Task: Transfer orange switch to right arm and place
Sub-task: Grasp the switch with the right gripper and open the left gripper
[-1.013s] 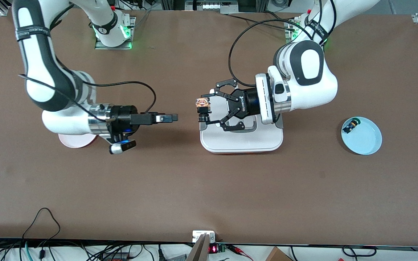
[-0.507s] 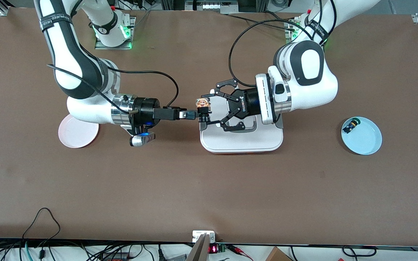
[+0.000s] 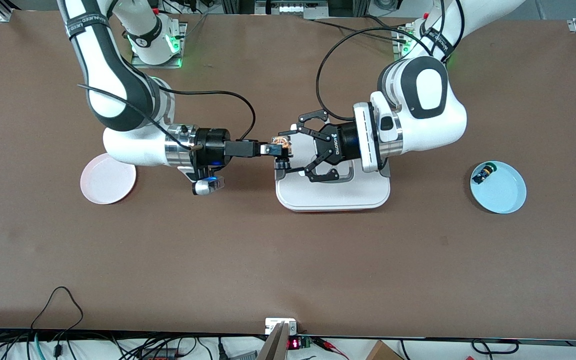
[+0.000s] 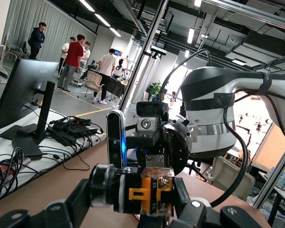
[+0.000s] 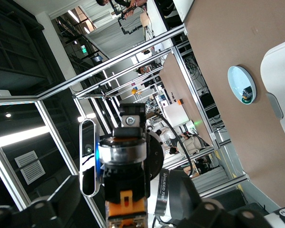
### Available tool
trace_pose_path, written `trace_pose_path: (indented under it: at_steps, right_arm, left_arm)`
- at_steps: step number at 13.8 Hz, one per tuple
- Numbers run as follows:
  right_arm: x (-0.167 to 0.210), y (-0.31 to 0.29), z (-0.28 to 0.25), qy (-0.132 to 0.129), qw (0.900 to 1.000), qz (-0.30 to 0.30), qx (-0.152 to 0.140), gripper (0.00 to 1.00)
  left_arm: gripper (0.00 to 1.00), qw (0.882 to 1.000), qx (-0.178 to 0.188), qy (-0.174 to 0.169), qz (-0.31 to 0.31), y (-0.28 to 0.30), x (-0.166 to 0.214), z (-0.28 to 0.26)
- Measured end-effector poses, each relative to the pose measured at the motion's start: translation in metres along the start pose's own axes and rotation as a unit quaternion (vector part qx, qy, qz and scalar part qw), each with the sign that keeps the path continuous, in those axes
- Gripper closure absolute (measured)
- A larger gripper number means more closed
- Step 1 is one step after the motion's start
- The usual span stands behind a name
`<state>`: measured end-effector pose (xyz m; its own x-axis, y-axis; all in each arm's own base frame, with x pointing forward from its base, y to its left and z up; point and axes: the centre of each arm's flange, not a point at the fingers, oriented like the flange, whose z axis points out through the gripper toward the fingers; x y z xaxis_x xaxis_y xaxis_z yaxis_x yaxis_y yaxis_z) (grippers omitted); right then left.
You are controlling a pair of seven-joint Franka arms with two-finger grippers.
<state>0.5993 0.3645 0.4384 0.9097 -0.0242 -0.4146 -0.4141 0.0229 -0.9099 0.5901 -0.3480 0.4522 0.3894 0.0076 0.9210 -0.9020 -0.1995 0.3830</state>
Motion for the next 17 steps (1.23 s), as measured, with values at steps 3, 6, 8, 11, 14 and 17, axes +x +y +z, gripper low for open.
trace_pose_path:
  at_steps: [3,6,8,11,14,17]
  right_arm:
    - [-0.0021,-0.0015,0.0,0.002,1.0,-0.001,0.0,0.24]
    - [-0.0026,-0.0014,-0.0007,0.002,1.0,-0.001,0.0,0.29]
    - [-0.0025,-0.0006,-0.0009,0.002,1.0,0.0,0.0,0.35]
    - [-0.0021,0.0015,-0.0012,0.003,1.0,-0.005,-0.001,0.48]
    - [-0.0026,-0.0001,-0.0024,0.004,1.0,-0.011,0.001,0.66]
    - [-0.0027,-0.0001,-0.0025,0.004,1.0,-0.012,0.001,0.66]
  left_arm:
    - [0.26,1.0,0.0,0.0,0.0,0.0,-0.0001,0.0]
    - [0.26,1.0,0.0,0.0,0.0,0.0,-0.0002,0.0]
    - [0.26,1.0,0.0,0.0,0.0,0.0,-0.0006,0.0001]
    - [0.26,1.0,0.0,-0.001,-0.001,0.0,-0.0009,0.0001]
    - [0.26,1.0,0.0,-0.002,-0.003,0.0,-0.0036,0.0004]
    - [0.26,1.0,0.0,-0.002,-0.003,0.0001,-0.0036,0.0004]
